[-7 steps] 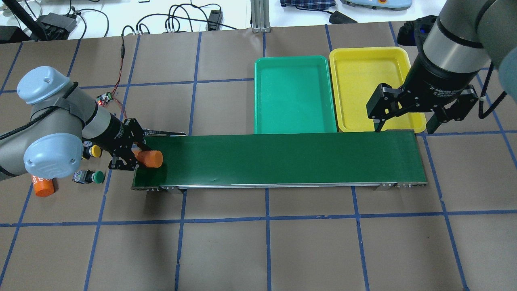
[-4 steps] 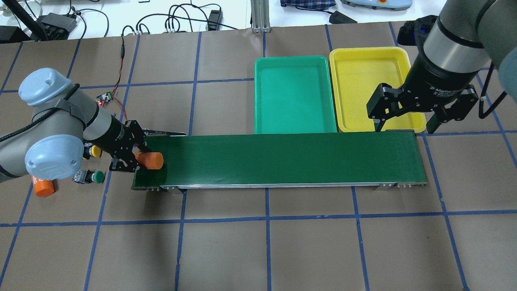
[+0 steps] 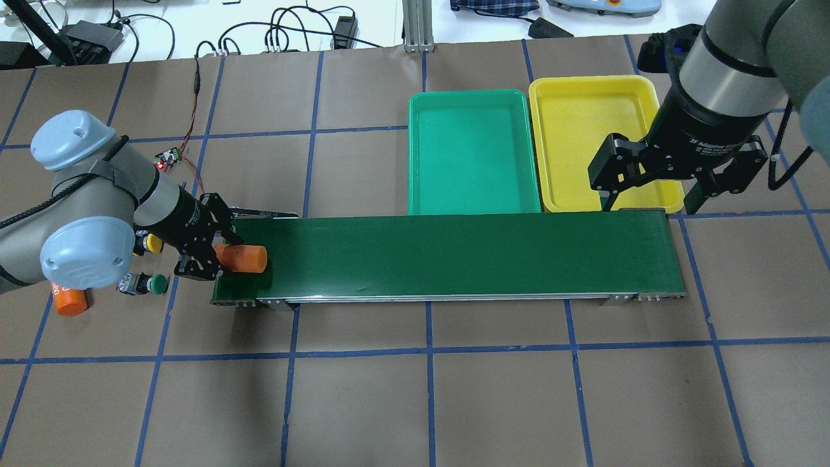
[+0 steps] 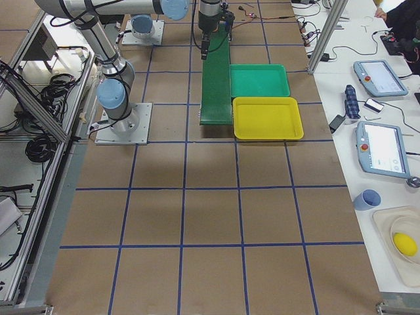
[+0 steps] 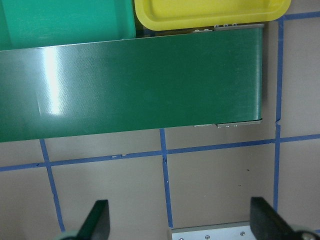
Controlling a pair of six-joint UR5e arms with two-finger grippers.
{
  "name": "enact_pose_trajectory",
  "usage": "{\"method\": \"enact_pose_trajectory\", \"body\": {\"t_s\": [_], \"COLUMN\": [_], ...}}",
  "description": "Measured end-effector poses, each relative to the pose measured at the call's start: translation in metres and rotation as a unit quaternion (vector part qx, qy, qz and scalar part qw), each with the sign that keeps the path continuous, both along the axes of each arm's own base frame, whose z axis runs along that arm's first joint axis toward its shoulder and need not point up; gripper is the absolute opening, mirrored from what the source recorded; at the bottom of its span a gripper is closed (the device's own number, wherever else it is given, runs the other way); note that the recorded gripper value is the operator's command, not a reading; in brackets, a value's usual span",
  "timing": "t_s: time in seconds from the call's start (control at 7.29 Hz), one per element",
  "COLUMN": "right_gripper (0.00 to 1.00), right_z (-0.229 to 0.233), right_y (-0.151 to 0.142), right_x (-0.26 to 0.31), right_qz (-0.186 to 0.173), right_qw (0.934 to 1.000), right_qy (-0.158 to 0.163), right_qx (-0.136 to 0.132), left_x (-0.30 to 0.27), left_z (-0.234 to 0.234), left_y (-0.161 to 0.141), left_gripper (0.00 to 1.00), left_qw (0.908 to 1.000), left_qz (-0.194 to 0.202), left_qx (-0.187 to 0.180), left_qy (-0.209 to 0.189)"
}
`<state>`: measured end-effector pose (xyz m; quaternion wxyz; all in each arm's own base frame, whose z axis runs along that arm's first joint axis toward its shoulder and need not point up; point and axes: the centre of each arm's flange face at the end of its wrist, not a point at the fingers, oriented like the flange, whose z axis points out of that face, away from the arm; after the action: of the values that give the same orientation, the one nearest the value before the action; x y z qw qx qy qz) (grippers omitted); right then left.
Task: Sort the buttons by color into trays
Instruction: 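Carry the orange cylinder with the left gripper onto the conveyor belt, then open the left gripper and withdraw it toward the parts cluster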
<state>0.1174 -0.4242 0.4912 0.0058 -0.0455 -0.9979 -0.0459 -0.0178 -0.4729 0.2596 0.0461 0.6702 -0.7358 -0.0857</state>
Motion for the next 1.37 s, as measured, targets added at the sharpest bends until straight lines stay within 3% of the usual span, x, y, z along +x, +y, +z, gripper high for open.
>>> {"method": "enact_pose_trajectory", "body": {"t_s": [0.69, 1.1, 1.37], "right_gripper": [1.00, 1.00, 1.00], "right_z": [0.000, 0.000, 0.000], "right_y": [0.000, 0.000, 0.000], "right_x": [0.000, 0.000, 0.000], "right_qz": [0.000, 0.000, 0.000], "right_qw": [1.0000, 1.0000, 1.0000], "right_qy": [-0.001, 0.000, 0.000], "right_qx": [-0.001, -0.001, 0.000], "left_x": [0.020, 0.083, 0.118], "left_z": [0.023, 0.024, 0.020], "left_y": [-0.006, -0.012, -0.007], "left_gripper": [1.00, 0.95, 0.85], "left_qw": [0.9990, 0.9905, 0.9854], "left_qz": [0.002, -0.047, -0.055], "left_qx": [-0.041, -0.072, -0.061], "left_qy": [-0.019, -0.107, -0.149]}}
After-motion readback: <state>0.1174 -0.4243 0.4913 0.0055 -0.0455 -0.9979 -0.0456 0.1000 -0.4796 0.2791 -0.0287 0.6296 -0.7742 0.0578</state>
